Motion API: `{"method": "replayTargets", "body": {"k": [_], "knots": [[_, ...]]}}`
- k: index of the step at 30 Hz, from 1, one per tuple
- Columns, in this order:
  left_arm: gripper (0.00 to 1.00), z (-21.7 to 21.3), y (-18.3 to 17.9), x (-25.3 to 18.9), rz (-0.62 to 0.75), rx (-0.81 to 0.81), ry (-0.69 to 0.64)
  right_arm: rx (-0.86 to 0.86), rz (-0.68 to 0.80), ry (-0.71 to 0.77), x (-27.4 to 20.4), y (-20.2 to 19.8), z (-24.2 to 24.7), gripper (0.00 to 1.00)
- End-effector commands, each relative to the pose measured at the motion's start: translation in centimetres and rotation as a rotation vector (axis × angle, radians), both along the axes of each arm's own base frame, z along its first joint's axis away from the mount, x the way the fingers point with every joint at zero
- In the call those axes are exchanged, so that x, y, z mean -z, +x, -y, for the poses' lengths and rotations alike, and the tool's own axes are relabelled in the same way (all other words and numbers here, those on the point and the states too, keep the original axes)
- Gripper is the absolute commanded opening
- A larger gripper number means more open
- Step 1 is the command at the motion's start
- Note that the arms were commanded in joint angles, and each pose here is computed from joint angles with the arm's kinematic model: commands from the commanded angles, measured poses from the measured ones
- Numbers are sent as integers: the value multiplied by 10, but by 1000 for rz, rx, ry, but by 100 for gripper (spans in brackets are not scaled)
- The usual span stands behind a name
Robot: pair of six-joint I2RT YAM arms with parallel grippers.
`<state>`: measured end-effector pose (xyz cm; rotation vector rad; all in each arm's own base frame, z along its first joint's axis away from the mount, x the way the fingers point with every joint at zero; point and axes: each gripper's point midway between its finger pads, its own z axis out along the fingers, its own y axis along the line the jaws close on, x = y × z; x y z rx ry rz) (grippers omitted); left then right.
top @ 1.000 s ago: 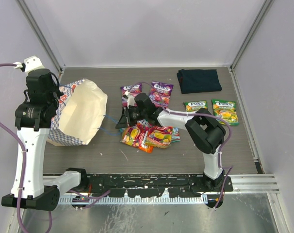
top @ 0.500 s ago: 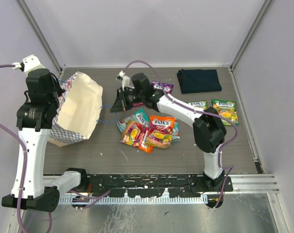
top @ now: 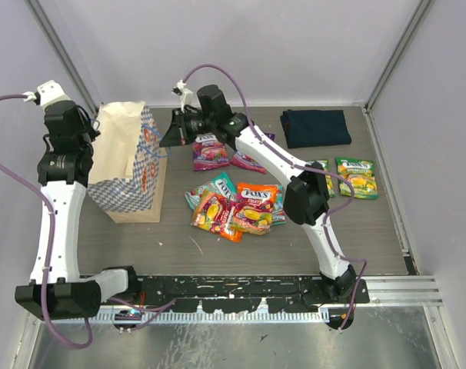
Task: Take the snacks out of the paper bag
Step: Adjust the paper bag at the center of the board, then move the paper bag to the corner of the board.
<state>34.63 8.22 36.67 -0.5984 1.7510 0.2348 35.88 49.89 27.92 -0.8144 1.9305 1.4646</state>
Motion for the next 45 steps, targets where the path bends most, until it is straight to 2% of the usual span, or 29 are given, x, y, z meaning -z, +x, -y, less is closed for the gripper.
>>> {"method": "replayTargets", "body": {"k": [1, 4, 8, 10, 11, 12, 13, 15, 16, 17, 18, 23, 27, 29, 32, 35, 36, 38, 42, 45], "knots": [[4, -7, 22, -28, 107, 17, 21, -24, 56, 74, -39, 3, -4, 1], [3, -15, 33, -26, 100, 11, 19, -22, 55, 92, -41, 10, -6, 1], [3, -23, 54, -21, 67, 24, 17, -2, 41, 116, -44, 23, 2, 10], [6, -18, 58, -23, 41, 67, 14, 10, 41, 123, -49, 27, 10, 21], [11, -14, 58, -28, 38, 97, 11, 18, 52, 130, -56, 27, 16, 26], [19, -8, 58, -33, 40, 132, 11, 30, 62, 135, -60, 28, 23, 32], [36, -1, 55, -40, 46, 170, 6, 47, 70, 137, -64, 29, 30, 42], [85, 12, 45, -58, 64, 235, -2, 90, 95, 138, -73, 31, 46, 69], [99, 17, 37, -68, 77, 257, -5, 116, 108, 130, -75, 33, 54, 85], [98, 23, 29, -76, 89, 281, -7, 143, 125, 127, -80, 34, 64, 98], [98, 29, 20, -85, 102, 305, -7, 177, 134, 119, -83, 36, 75, 100], [98, 60, -44, -120, 206, 434, 27, 398, 165, 66, -84, 59, 147, 100], [98, 73, -84, -112, 201, 479, 30, 548, 178, 48, -84, 67, 202, 100], [98, 99, -96, -105, 206, 610, -2, 620, 194, 33, -82, 65, 224, 100], [98, 140, -101, -68, 170, 825, -151, 698, 188, 53, -82, 54, 249, 100], [98, 155, -96, -40, 152, 885, -277, 726, 126, 135, -78, 31, 256, 100], [98, 153, -94, -30, 128, 869, -277, 713, 115, 167, -79, 18, 257, 100], [98, 144, -88, -15, 78, 825, -260, 698, 46, 149, -49, -3, 260, 100], [98, 148, -72, 6, -19, 848, -268, 707, -25, 49, 0, -43, 269, 100], [100, 146, -58, 27, -148, 787, -172, 677, -81, -42, 36, -80, 270, 100]]}}
